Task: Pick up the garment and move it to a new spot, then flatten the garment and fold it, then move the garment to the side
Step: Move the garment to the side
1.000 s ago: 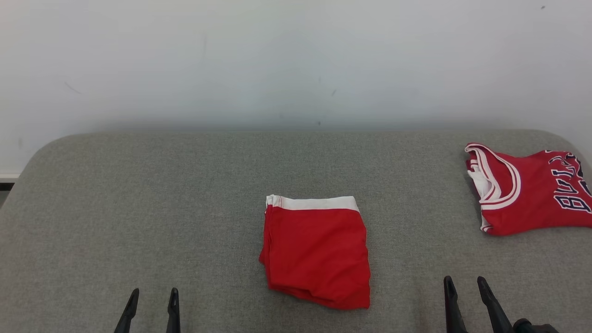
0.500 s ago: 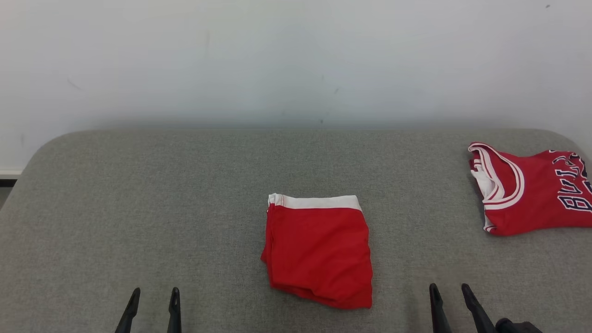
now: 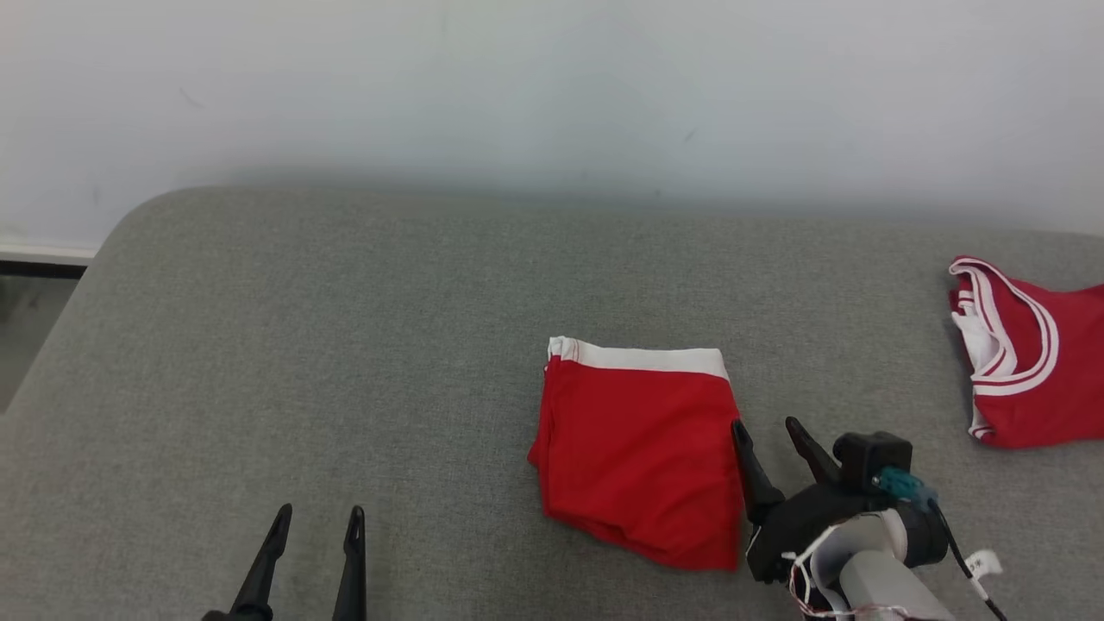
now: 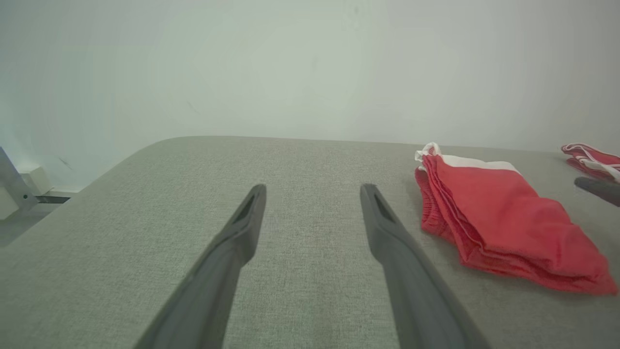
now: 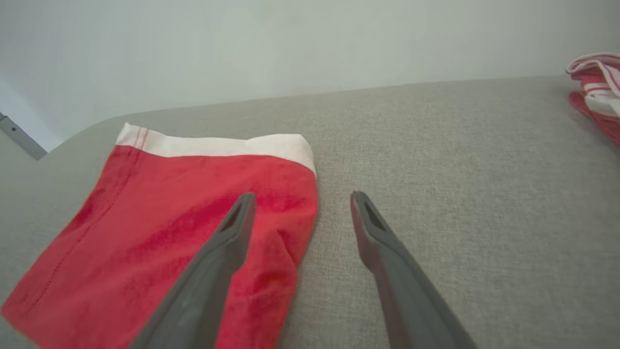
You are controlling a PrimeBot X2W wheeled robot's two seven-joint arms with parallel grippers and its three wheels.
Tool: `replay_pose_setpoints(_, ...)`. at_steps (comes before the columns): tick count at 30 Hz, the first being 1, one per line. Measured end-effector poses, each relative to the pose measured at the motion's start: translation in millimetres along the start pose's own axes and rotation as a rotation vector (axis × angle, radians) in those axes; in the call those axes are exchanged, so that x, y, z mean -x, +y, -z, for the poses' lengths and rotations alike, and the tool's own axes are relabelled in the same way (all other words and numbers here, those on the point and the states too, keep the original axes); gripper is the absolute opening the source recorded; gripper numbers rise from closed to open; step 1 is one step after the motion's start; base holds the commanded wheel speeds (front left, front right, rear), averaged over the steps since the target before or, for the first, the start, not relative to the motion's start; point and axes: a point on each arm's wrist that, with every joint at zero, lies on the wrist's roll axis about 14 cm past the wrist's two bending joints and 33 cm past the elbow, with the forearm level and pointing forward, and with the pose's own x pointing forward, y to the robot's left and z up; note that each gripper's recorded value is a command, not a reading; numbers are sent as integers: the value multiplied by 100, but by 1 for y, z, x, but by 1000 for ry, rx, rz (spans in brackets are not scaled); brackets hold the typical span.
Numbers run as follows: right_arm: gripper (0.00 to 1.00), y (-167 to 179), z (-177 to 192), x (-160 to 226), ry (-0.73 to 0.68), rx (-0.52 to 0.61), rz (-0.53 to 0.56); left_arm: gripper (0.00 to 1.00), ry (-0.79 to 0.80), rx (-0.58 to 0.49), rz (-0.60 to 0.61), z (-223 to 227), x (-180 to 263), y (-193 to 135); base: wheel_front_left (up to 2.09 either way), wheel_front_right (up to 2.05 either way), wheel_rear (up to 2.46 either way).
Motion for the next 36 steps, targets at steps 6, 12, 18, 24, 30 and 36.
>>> replay_pose_setpoints(6, 100, 2, 34, -22, 197, -28, 11, 100, 6, 2, -23, 1, -1, 6, 0, 0, 0)
replay_pose_setpoints(12, 100, 11, 53, -29, 276, -82, 11, 100, 17, 4, -58, 4, 4, 16, 0, 0, 0)
replay_pose_setpoints(18, 77, 22, 65, -26, 341, -165, -5, 100, 24, 7, -56, 6, 2, 14, 0, 0, 0)
replay_pose_setpoints(24, 0, 38, 68, -27, 342, -185, -52, 100, 18, 12, -45, 5, -5, 11, 0, 0, 0)
replay_pose_setpoints(30, 0, 24, 59, -28, 308, -121, -45, 100, 20, 17, -29, 6, -8, 6, 0, 0, 0)
replay_pose_setpoints(36, 0, -34, 29, -29, 259, 16, 22, 100, 26, 28, 20, 9, -17, -9, 0, 0, 0)
